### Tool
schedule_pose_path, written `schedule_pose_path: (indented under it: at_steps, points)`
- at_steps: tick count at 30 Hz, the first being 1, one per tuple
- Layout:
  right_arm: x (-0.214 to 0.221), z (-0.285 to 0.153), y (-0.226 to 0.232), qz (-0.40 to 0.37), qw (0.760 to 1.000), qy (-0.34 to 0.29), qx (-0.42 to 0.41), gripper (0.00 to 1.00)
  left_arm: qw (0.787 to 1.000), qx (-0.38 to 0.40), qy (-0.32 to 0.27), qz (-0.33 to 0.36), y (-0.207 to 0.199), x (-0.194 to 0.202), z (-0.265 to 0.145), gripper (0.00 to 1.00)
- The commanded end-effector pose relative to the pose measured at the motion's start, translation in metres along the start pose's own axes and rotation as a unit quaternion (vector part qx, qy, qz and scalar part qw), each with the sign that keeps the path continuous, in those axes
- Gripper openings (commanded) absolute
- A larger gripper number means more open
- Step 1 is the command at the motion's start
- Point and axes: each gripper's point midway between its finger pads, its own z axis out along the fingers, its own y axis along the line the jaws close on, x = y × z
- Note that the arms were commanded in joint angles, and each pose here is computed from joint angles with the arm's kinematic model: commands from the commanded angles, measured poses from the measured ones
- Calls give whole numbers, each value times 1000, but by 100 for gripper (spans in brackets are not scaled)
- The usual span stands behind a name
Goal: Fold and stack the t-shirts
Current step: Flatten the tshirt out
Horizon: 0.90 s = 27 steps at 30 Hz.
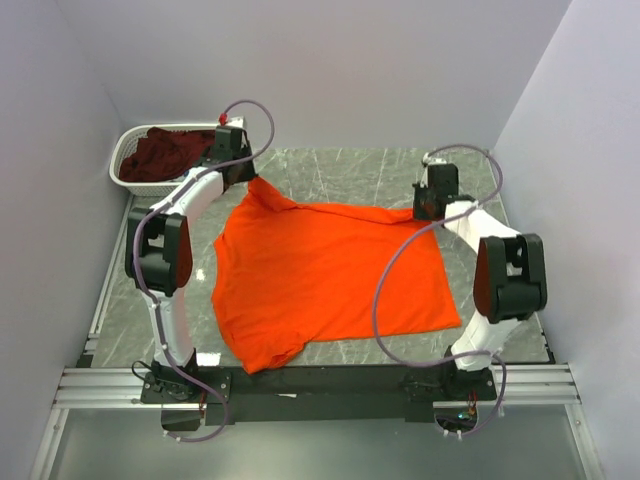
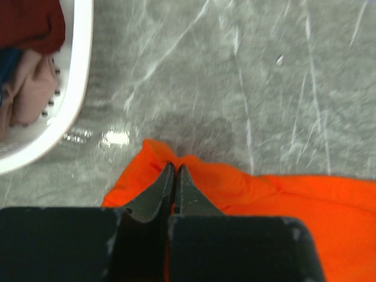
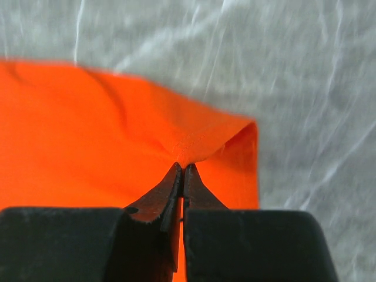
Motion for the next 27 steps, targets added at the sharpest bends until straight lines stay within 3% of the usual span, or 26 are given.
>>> schedule_pose_path:
  at_steps: [1,11,20,27]
  points:
    - [-54,4,-10,26,998,-52,11,0,998,14,-53,-7,-11,-44,-5,1]
    - [-81,13,-24,85,996,-37,16,0,996,8,-64,-61,-17,-56,-15,1]
    - [-82,17,-27,111,994,-18,2,0,993,2,-50,-108,-35,-59,-22,1]
    - [-82,9,-42,131,991,-22,30,0,990,-18,-75,-115,-43,-69,-30,1]
